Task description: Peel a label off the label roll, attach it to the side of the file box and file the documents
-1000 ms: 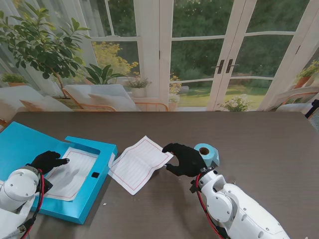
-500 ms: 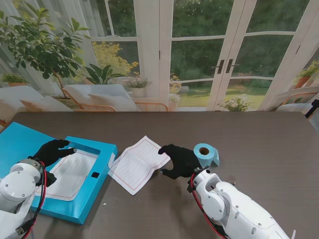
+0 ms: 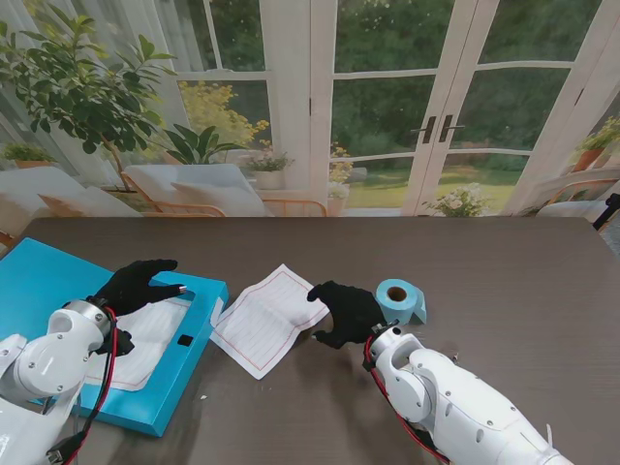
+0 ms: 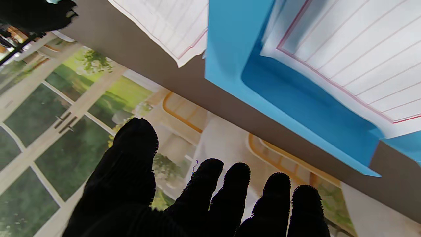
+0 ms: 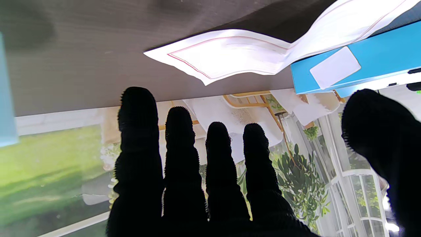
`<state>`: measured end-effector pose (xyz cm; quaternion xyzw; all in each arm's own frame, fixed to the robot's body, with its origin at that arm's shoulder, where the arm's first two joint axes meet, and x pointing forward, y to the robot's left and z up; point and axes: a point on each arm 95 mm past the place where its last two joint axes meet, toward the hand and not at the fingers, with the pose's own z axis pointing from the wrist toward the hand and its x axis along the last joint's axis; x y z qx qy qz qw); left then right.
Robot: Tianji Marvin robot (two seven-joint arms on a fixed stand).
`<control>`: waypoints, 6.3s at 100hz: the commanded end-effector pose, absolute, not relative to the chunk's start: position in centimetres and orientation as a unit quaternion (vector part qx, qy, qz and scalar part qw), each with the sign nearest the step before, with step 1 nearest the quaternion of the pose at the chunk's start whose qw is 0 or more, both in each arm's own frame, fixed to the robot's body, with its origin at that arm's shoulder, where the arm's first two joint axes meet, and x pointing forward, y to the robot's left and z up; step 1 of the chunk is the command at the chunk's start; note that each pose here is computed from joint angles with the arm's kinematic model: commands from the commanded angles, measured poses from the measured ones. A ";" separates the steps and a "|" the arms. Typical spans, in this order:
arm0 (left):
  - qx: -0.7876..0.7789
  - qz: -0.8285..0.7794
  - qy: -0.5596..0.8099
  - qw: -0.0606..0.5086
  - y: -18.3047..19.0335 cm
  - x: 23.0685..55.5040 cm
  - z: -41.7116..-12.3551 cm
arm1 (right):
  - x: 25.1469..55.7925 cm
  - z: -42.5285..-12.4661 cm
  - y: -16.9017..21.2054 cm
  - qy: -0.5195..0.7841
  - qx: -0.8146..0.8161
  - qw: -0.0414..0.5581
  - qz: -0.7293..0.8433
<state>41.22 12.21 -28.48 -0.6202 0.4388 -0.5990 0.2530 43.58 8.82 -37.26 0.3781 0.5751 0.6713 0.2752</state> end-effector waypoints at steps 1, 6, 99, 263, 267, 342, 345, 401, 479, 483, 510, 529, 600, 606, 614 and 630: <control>-0.609 -0.608 0.447 0.243 11.0 41.2 -28.2 | 43.7 -37.6 9.4 0.579 0.381 0.272 0.667; -0.603 -0.612 0.451 0.240 10.6 41.2 -28.3 | 43.8 -37.7 9.5 0.582 0.380 0.273 0.666; -0.595 -0.629 0.461 0.193 7.0 40.2 -29.8 | 46.0 -39.7 12.5 0.630 0.348 0.298 0.627; -0.613 -0.617 0.464 0.170 7.4 39.1 -29.2 | 47.1 -43.2 14.3 0.625 0.338 0.283 0.644; -0.613 -0.617 0.464 0.170 7.5 39.1 -29.2 | 47.1 -43.3 14.4 0.620 0.338 0.285 0.648; -0.644 -0.621 0.425 0.141 6.3 40.2 -29.8 | 47.5 -38.2 13.6 0.525 0.331 0.321 0.716; -0.648 -0.623 0.417 0.136 6.1 40.2 -29.9 | 47.4 -37.9 13.5 0.522 0.330 0.322 0.718; -0.673 -0.626 0.381 0.103 5.0 40.9 -29.6 | 46.1 -32.6 11.6 0.469 0.323 0.341 0.748; -0.771 -0.607 0.190 -0.022 4.5 43.2 -30.2 | 41.9 -28.9 10.8 0.393 0.309 0.310 0.808; -0.776 -0.602 0.184 -0.037 4.5 43.2 -30.1 | 41.8 -28.9 10.8 0.391 0.308 0.308 0.811; -0.790 -0.581 0.170 -0.089 4.4 43.3 -29.8 | 40.9 -29.1 11.1 0.385 0.299 0.292 0.823; -0.792 -0.581 0.158 -0.102 4.0 43.1 -29.4 | 40.7 -29.3 11.1 0.381 0.301 0.287 0.826; -0.805 -0.571 0.133 -0.093 3.2 42.9 -29.1 | 40.1 -29.7 11.2 0.373 0.300 0.277 0.833; -0.805 -0.571 0.133 -0.095 3.1 43.0 -29.1 | 40.1 -29.8 11.3 0.373 0.300 0.276 0.834; -0.804 -0.571 0.131 -0.099 3.0 43.0 -29.0 | 40.0 -29.9 11.3 0.375 0.298 0.274 0.834; -0.803 -0.569 0.133 -0.116 2.9 43.0 -28.9 | 39.9 -30.0 11.4 0.374 0.298 0.271 0.836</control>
